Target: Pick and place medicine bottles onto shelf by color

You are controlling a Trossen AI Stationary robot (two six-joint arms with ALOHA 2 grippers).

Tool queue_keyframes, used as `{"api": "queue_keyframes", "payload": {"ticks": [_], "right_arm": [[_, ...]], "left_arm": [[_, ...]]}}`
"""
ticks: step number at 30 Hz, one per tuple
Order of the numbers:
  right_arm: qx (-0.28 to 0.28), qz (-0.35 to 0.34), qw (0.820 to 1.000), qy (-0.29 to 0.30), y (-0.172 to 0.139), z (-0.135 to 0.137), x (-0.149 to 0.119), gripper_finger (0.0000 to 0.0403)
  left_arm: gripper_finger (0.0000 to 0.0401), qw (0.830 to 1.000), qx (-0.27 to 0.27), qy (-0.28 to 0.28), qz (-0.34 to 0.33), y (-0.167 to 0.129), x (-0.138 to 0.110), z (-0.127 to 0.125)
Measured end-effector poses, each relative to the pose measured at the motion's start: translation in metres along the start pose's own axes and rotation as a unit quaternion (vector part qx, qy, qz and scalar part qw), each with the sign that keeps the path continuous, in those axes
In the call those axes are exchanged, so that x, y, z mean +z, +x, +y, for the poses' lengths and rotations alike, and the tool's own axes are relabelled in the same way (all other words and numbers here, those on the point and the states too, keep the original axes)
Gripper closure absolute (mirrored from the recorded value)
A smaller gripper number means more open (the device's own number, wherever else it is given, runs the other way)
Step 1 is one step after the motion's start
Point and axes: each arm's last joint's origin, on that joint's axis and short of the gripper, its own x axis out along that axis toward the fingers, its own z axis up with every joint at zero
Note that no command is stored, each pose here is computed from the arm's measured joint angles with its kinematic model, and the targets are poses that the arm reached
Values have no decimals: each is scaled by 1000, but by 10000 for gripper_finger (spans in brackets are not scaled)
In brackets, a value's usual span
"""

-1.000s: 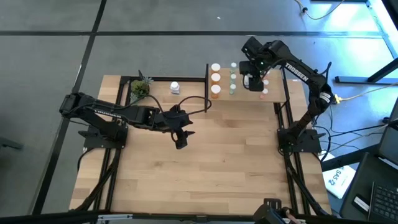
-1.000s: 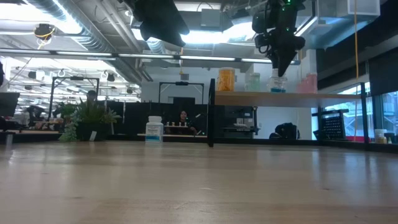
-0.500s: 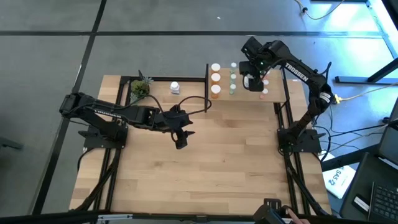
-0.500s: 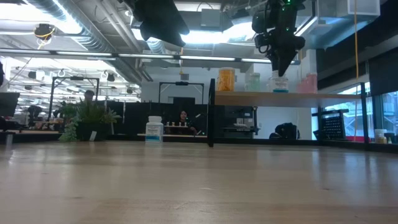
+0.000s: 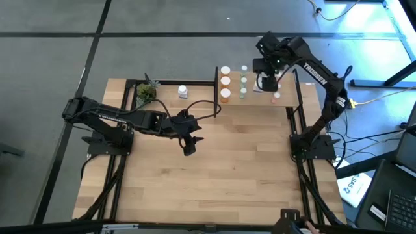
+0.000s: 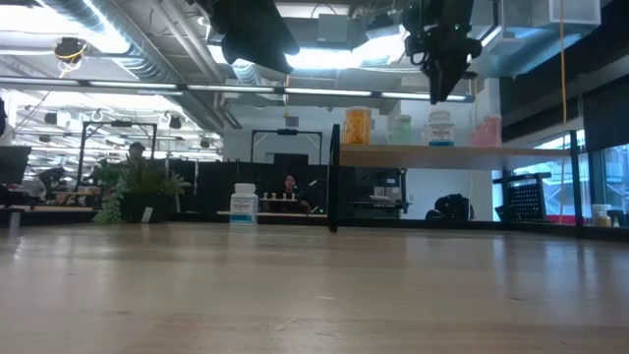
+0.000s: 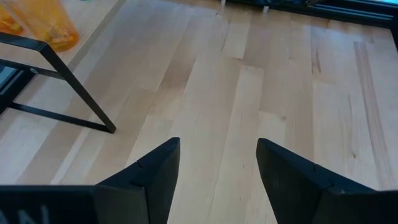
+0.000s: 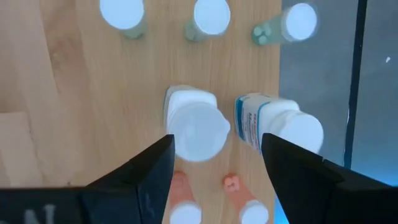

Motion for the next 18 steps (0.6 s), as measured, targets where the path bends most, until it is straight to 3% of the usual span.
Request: {"api": "queue_keyframes", "payload": {"ticks": [8, 14, 18], "right_arm": [[-16, -24, 999, 19, -32, 8, -3, 160], [-28, -69, 997, -17, -64, 40, -2, 160], [-22, -98, 994, -33, -79, 66, 3, 160]], "left_arm": [[195, 1000, 1, -1, 4, 0, -1, 0], [195, 1000, 16, -10, 12, 2, 0, 11], [195, 1000, -8, -1, 22, -3, 5, 32]]}}
